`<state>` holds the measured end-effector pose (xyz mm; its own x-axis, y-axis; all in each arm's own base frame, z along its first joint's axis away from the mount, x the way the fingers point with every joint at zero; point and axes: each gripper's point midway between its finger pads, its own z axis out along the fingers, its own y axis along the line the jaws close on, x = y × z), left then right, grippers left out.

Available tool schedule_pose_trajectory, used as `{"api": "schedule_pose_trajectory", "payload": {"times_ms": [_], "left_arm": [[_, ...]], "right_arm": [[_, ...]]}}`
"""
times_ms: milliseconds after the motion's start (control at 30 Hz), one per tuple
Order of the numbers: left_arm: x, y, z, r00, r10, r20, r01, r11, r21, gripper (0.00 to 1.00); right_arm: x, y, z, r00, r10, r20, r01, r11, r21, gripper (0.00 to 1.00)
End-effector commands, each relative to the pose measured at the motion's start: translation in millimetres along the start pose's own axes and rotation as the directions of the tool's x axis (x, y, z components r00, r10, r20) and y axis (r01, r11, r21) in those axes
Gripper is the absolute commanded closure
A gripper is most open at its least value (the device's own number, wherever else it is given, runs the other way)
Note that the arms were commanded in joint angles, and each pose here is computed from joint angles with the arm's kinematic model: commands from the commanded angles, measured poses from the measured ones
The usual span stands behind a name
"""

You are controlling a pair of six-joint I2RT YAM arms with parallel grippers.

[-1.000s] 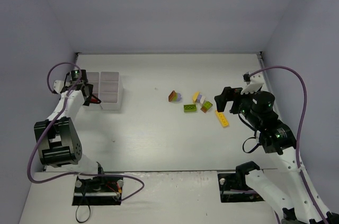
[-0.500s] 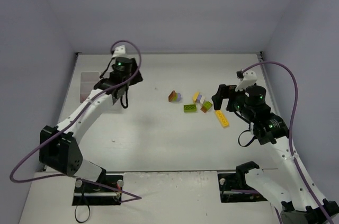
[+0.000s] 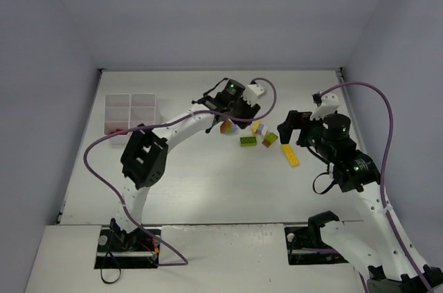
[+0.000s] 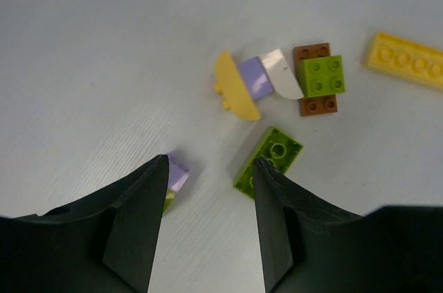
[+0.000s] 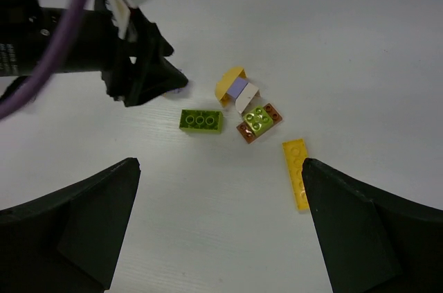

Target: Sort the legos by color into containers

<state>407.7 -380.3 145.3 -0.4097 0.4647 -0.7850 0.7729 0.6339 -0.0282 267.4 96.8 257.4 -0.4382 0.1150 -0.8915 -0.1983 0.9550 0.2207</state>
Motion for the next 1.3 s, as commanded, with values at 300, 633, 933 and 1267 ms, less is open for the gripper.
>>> {"api": "schedule_pose_trajectory", "payload": {"times_ms": [300,633,933,1267], "left_arm": [[2.2,-68.6,30.3,0.972,0.235,-0.019,-0.220,0.933,0.286,0.54],[35.3,-58.1,48.6,0.958,0.256,-0.126,-0.219,0.943,0.252,0.54],[54.1,-49.1,55.8,0.955,0.238,-0.179,-0.200,0.958,0.206,0.73],[-8.4,-13.2,-21.5,0.993,-0.096,0.066,0.097,0.995,-0.010,0.90]], "right_arm": [[-12.6,1.6,-8.5,0.998,0.036,0.059,-0.036,0.999,0.004,0.00],[-10.6,1.1,-8.5,0.998,0.044,0.054,-0.044,0.999,0.006,0.00],[-11.9,1.4,-10.4,0.997,0.042,0.061,-0.043,0.999,0.004,0.00],[-16.5,3.3,-12.1,0.996,0.044,0.072,-0.044,0.999,-0.002,0.00]]}}
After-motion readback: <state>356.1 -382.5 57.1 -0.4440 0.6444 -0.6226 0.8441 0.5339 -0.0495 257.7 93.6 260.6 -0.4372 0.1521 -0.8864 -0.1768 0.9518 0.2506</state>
